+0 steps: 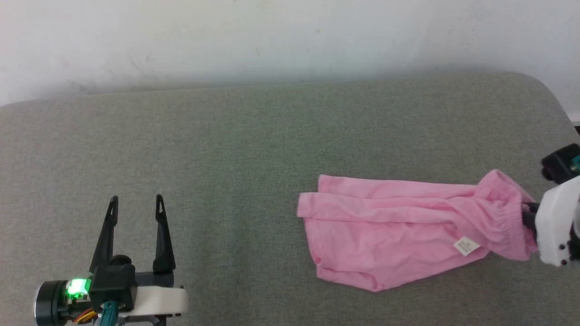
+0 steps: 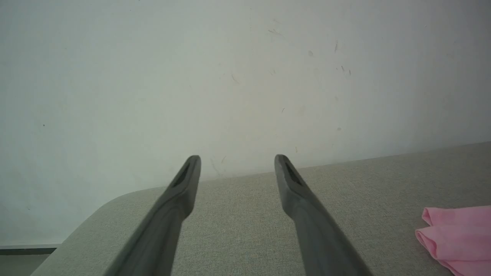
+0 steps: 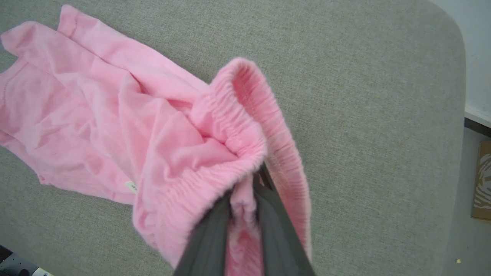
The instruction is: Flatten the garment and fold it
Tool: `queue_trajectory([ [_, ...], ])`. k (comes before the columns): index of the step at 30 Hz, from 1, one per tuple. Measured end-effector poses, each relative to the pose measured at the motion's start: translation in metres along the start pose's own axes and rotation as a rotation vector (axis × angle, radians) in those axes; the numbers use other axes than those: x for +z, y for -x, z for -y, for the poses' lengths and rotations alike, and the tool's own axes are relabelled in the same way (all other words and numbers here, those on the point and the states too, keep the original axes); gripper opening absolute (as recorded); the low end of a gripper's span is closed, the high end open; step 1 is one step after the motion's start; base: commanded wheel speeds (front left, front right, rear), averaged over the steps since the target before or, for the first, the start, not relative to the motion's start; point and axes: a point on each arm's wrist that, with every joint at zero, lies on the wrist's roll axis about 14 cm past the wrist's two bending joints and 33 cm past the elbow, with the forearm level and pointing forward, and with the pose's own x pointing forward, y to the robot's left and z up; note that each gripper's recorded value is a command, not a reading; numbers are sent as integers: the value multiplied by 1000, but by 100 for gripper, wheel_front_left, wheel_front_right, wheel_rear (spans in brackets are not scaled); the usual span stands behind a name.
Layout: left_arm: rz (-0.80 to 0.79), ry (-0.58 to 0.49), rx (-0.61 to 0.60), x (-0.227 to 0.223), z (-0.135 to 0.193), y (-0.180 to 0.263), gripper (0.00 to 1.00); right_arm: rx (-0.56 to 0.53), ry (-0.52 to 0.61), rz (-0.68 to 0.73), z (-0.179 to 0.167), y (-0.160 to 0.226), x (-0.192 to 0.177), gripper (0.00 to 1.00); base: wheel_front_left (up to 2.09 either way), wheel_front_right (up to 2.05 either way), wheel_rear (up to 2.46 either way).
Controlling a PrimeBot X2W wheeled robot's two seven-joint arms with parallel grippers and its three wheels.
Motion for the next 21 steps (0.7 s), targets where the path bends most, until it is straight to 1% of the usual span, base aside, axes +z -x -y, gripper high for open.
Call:
queue_trajectory([
  [3, 2, 2, -1, 1, 0, 0, 100, -36, -5, 19, 14, 13, 7, 0, 0, 0, 0],
  [6, -13, -2, 11, -3, -4, 3, 100, -3, 11, 55, 4, 20, 21, 0, 0, 0, 0],
  [11, -32, 3, 36, -9, -8, 5, 100, 126, 86, 106, -41, 22, 45, 0, 0, 0, 0],
  [14, -45, 8, 50, -12, -10, 6, 100, 207, 155, 121, -72, 18, 54, 0, 0, 0, 0],
  [18, -69, 19, 58, -19, -10, 7, 100, 305, 218, 100, -113, 0, 57, 0, 0, 0, 0],
  [21, -78, 24, 66, -23, -10, 4, 100, 343, 253, 66, -134, -21, 58, 0, 0, 0, 0],
])
